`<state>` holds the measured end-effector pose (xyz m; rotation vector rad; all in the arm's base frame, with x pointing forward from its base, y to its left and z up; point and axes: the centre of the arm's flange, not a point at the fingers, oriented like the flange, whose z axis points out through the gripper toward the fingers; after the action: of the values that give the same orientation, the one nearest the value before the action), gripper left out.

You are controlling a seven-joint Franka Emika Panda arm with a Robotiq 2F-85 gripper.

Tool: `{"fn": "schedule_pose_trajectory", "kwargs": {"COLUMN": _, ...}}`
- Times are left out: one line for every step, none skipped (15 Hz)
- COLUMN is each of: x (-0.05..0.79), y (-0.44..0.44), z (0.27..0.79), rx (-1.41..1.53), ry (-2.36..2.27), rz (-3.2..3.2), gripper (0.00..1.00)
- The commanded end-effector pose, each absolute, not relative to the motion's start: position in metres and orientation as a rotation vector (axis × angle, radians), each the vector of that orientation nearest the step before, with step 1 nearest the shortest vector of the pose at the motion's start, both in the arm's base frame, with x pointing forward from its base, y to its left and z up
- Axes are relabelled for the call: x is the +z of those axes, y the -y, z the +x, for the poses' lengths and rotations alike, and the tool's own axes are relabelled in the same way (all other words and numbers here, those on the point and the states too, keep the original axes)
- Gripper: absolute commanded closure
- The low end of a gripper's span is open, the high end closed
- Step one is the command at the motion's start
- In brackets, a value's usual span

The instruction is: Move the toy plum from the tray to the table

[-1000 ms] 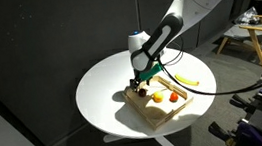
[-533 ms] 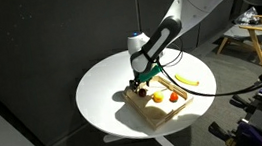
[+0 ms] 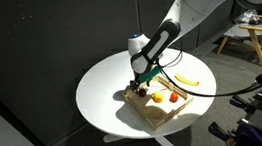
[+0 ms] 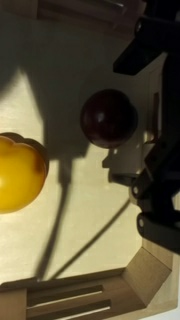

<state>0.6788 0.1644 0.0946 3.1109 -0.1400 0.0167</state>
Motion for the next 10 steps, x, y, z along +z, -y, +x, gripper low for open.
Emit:
{"fn": "schedule_pose_trajectory", "kwargs": {"x": 0.0943, "y": -0.167, "z": 0.6901, "rx": 0.007, "ry": 0.168, "rz": 3.088, "gripper": 0.0}}
{"fn": "schedule_pose_trajectory", "kwargs": {"x": 0.0939, "y": -0.1669, "z": 0.6903, "rx": 0.007, "ry": 0.168, "rz": 3.088, "gripper": 0.0}}
{"fn": "schedule_pose_trajectory", "kwargs": {"x": 0.0932, "y": -0.1669, "z": 0.6904, "rx": 0.006, "ry": 0.168, "rz": 3.088, "gripper": 0.0}}
{"fn": "schedule_pose_trajectory", "kwargs": {"x": 0.0924, "y": -0.1668, "z": 0.6906, "rx": 0.005, "ry": 0.169, "rz": 3.087, "gripper": 0.0}}
{"fn": "schedule_pose_trajectory", "kwargs": {"x": 0.0916, "y": -0.1665, "z": 0.6906, "rx": 0.004, "ry": 0.168, "rz": 3.086, "gripper": 0.0}}
{"fn": "schedule_pose_trajectory", "kwargs": {"x": 0.0909, "y": -0.1662, "z": 0.6909, "rx": 0.003, "ry": 0.17, "rz": 3.083, "gripper": 0.0}}
{"fn": "schedule_pose_trajectory", "kwargs": {"x": 0.0901, "y": -0.1658, "z": 0.6909, "rx": 0.004, "ry": 0.172, "rz": 3.079, "gripper": 0.18}}
{"fn": "schedule_pose_trajectory", "kwargs": {"x": 0.0895, "y": -0.1651, "z": 0.6909, "rx": 0.006, "ry": 0.172, "rz": 3.076, "gripper": 0.25}}
{"fn": "schedule_pose_trajectory", "kwargs": {"x": 0.089, "y": -0.1645, "z": 0.691, "rx": 0.005, "ry": 0.175, "rz": 3.074, "gripper": 0.34}}
{"fn": "schedule_pose_trajectory", "kwargs": {"x": 0.0885, "y": -0.164, "z": 0.6911, "rx": 0.004, "ry": 0.178, "rz": 3.073, "gripper": 0.44}}
